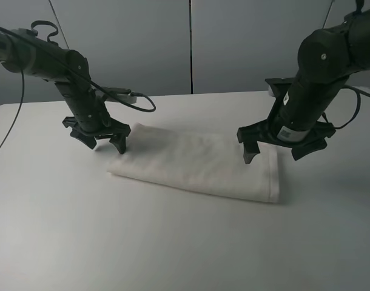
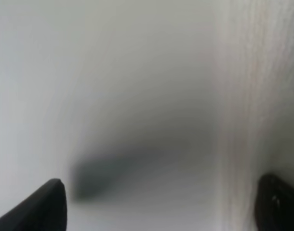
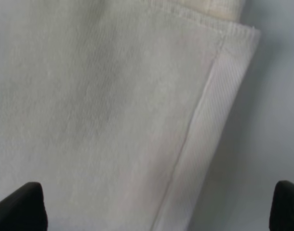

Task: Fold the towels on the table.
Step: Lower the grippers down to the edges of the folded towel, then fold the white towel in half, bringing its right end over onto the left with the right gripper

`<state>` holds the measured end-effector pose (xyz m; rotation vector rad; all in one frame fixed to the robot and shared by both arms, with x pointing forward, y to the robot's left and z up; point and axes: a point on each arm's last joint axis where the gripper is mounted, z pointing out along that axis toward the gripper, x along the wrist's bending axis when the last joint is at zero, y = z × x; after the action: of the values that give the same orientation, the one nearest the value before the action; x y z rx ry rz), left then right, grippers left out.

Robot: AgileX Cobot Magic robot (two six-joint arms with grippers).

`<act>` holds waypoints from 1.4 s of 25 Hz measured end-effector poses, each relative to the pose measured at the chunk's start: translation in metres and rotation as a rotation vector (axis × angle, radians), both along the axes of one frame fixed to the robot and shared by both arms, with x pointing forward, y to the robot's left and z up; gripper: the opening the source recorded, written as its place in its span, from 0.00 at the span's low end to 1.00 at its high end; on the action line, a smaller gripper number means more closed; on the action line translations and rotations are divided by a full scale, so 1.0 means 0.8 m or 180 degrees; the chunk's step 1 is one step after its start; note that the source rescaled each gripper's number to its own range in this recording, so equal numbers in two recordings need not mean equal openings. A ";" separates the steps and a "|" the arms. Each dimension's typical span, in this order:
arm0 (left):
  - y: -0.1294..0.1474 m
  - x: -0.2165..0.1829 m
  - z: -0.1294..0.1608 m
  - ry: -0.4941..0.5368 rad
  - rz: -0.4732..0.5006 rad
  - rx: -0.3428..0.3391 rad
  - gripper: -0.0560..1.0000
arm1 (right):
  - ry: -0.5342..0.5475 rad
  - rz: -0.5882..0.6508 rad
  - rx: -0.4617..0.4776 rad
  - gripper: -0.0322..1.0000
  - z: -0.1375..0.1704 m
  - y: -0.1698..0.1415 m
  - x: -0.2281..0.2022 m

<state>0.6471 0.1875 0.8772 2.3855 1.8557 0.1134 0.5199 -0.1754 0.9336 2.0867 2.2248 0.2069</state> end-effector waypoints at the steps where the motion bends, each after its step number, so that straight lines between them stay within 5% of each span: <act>1: 0.001 0.000 0.000 -0.0008 -0.0003 0.0031 0.99 | 0.0019 -0.0005 -0.0002 1.00 -0.003 0.000 0.000; 23: 0.000 0.003 -0.009 0.0117 0.0042 0.0060 0.99 | 0.0214 -0.0126 -0.0024 1.00 -0.058 0.000 0.027; 35: 0.001 0.004 -0.011 0.0131 0.0008 0.0095 0.99 | 0.0036 -0.0129 0.0046 1.00 -0.057 -0.012 0.039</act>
<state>0.6502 0.1883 0.8681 2.4231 1.8881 0.0938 0.5514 -0.1852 0.8880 2.1434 2.1918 0.2094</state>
